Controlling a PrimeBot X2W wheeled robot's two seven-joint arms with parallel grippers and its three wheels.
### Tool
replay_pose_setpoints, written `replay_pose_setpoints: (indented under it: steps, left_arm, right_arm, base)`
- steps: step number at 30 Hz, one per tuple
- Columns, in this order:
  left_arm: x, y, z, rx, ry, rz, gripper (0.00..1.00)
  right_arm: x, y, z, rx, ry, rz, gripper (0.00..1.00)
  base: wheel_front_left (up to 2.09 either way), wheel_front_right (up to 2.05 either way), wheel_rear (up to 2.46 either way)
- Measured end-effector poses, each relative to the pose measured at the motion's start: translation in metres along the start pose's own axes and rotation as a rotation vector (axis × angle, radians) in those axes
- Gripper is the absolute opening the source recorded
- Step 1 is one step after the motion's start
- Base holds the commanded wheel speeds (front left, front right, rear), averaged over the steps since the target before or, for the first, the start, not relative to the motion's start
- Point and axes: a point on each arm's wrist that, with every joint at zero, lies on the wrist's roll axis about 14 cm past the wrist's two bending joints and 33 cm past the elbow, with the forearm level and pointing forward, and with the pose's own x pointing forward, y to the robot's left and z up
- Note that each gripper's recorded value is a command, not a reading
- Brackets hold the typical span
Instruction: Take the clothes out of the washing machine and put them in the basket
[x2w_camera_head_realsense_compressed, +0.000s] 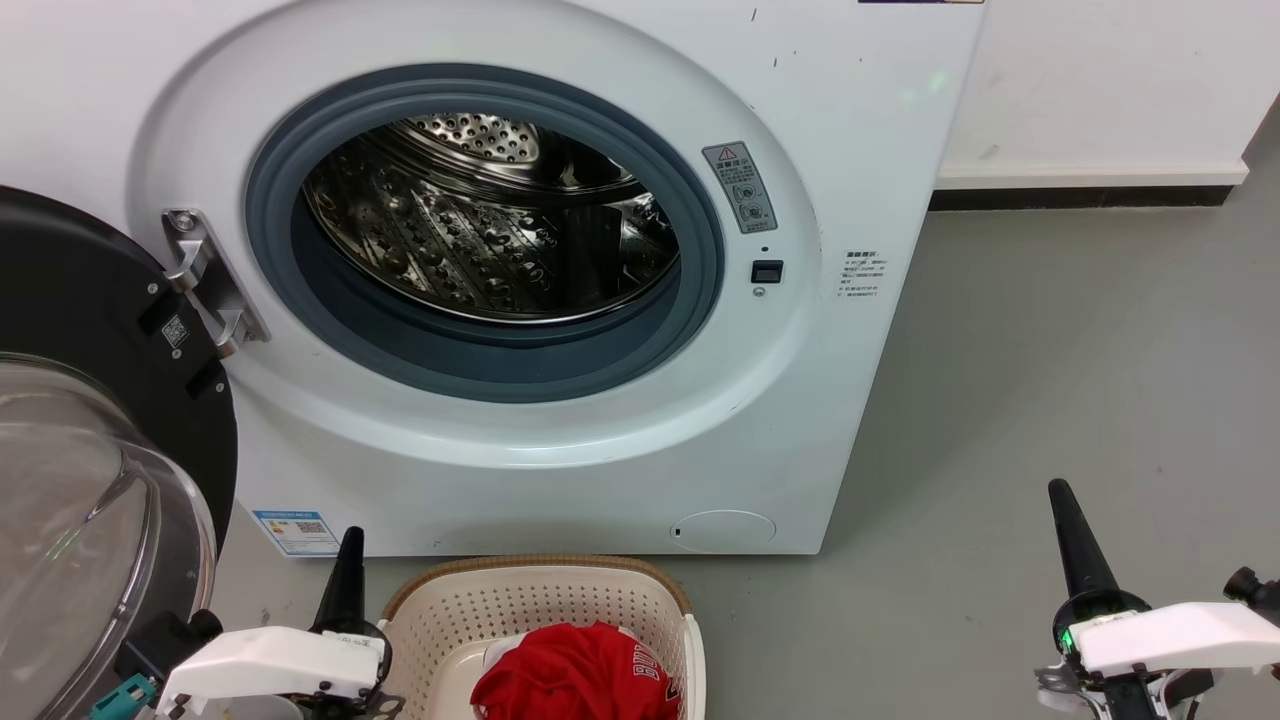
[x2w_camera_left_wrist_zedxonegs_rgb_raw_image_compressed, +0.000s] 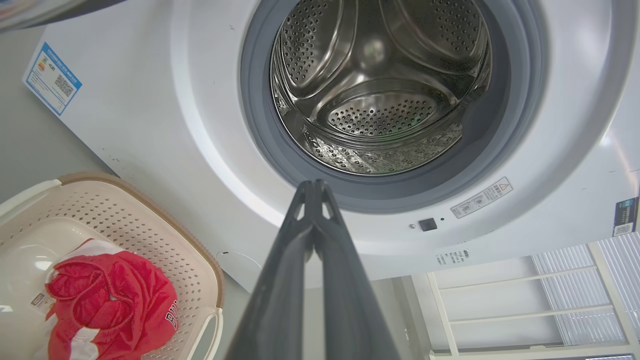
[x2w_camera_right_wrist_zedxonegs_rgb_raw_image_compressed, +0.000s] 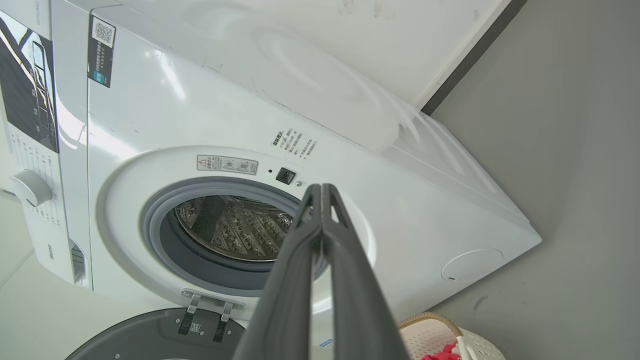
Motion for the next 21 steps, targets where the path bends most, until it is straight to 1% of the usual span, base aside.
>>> replay_pose_setpoints:
  steps: [21]
  left_arm:
    - [0.0039,-0.0062,0.0043,-0.218,0.011,-0.038,0.00]
  right_arm:
    - [0.0074,0.0008,0.0015,0.212,0.012,-0.003,0.00]
  base:
    - [0.00,0.00,0.00]
